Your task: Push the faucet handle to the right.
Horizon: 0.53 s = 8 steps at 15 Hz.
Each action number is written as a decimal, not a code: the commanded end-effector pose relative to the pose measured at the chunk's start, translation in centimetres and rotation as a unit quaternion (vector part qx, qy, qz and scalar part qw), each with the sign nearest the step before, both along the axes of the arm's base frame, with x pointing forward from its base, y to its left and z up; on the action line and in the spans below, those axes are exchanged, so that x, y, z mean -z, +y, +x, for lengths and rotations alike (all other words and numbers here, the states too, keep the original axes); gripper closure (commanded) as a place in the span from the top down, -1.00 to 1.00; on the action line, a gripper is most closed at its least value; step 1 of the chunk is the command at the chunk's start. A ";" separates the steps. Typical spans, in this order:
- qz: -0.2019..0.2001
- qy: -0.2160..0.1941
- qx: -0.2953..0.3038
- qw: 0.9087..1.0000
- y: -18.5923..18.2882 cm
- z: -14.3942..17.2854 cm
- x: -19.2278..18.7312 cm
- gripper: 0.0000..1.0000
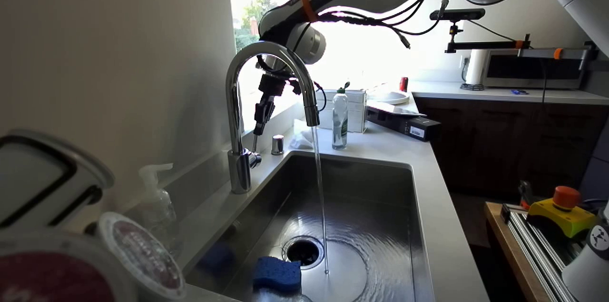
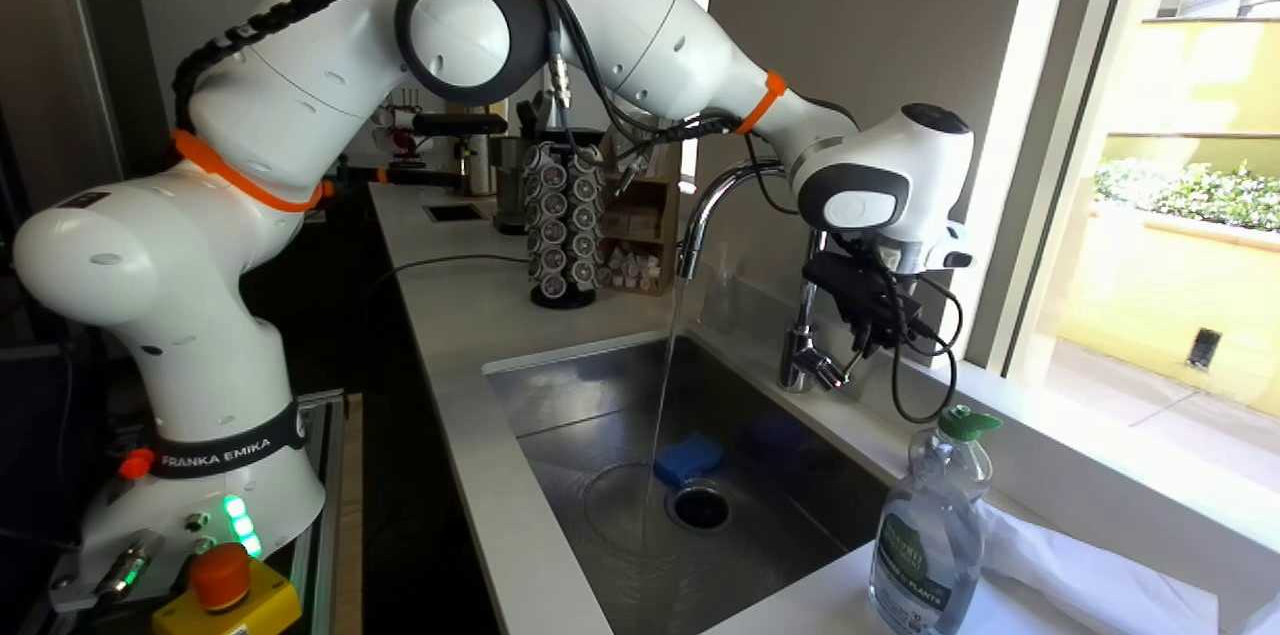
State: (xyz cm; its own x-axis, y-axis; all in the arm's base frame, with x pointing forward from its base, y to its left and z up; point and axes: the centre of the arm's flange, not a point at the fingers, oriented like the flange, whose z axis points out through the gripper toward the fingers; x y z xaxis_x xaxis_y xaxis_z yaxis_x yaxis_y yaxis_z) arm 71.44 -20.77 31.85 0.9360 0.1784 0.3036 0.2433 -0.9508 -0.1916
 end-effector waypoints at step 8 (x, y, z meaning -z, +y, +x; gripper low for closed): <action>-0.013 0.057 -0.075 0.995 0.0 -3.0 0.9 -0.94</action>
